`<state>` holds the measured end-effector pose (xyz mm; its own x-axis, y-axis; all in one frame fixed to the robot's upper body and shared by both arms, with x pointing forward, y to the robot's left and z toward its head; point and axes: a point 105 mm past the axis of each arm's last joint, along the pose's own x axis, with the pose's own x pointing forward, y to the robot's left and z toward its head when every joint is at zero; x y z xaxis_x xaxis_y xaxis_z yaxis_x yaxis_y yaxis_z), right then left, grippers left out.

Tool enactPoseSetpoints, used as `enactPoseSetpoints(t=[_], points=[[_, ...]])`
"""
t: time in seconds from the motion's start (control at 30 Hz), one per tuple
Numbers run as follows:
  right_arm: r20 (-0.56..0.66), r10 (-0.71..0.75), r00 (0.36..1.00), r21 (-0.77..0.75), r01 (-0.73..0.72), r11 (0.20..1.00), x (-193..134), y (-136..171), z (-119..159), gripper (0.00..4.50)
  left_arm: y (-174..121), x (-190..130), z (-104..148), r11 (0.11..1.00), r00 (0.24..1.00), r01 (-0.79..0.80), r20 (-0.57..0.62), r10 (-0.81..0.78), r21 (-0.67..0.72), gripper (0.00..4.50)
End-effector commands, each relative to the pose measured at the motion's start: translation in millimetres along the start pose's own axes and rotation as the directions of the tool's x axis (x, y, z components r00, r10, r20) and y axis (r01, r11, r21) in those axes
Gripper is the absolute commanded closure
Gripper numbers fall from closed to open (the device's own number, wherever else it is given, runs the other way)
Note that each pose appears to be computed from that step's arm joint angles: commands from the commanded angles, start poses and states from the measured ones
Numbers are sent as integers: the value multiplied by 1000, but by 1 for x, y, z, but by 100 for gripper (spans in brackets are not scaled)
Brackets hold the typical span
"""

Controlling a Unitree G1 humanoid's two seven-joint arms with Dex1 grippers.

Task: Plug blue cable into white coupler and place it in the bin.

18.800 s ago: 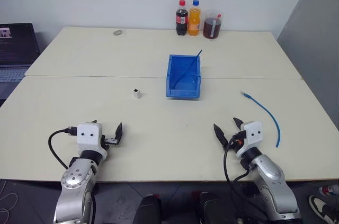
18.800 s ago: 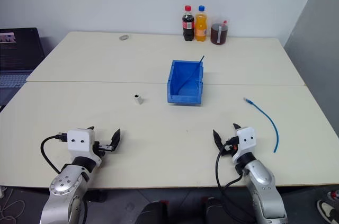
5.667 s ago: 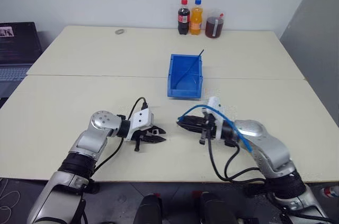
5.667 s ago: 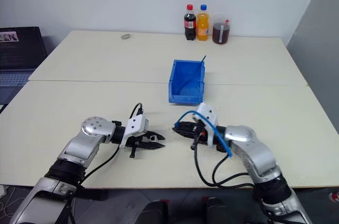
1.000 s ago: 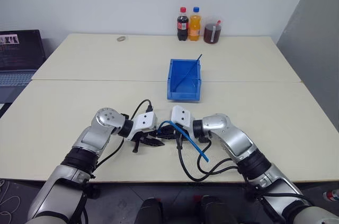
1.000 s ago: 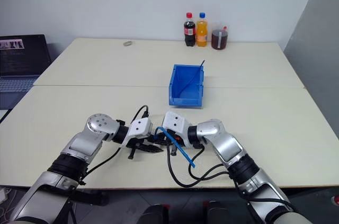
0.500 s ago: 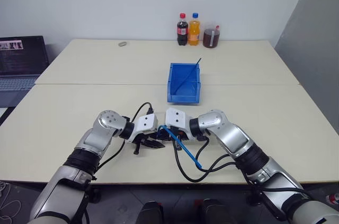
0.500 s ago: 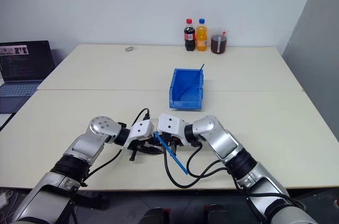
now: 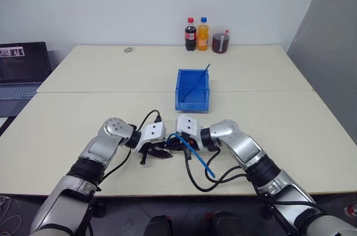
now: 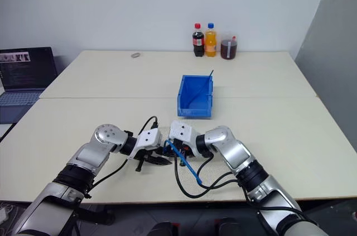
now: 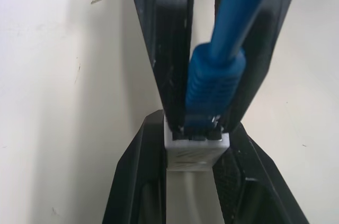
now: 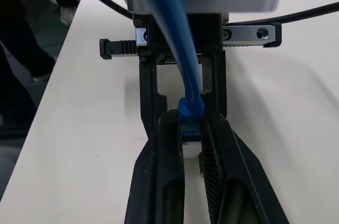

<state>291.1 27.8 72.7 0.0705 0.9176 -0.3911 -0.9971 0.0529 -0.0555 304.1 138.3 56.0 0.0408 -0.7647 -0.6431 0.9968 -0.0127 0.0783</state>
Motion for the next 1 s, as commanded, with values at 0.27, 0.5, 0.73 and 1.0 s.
enactPoseSetpoints(t=[0.27,0.5,0.73,1.0], points=[[-70,81,994,102,-74,992,9,25,-42,434,0,-1,-7,1000,999,-28,-25,28,-14,369],[-31,52,998,65,-50,997,8,20,-29,434,5,-4,-6,997,997,-73,-13,73,-28,262],[58,-25,998,112,18,994,-3,7,-13,434,-7,-24,-11,996,997,-80,-13,79,-50,111],[167,-118,979,125,97,987,-27,0,13,434,-8,-43,4,979,978,-189,73,195,-79,0]])
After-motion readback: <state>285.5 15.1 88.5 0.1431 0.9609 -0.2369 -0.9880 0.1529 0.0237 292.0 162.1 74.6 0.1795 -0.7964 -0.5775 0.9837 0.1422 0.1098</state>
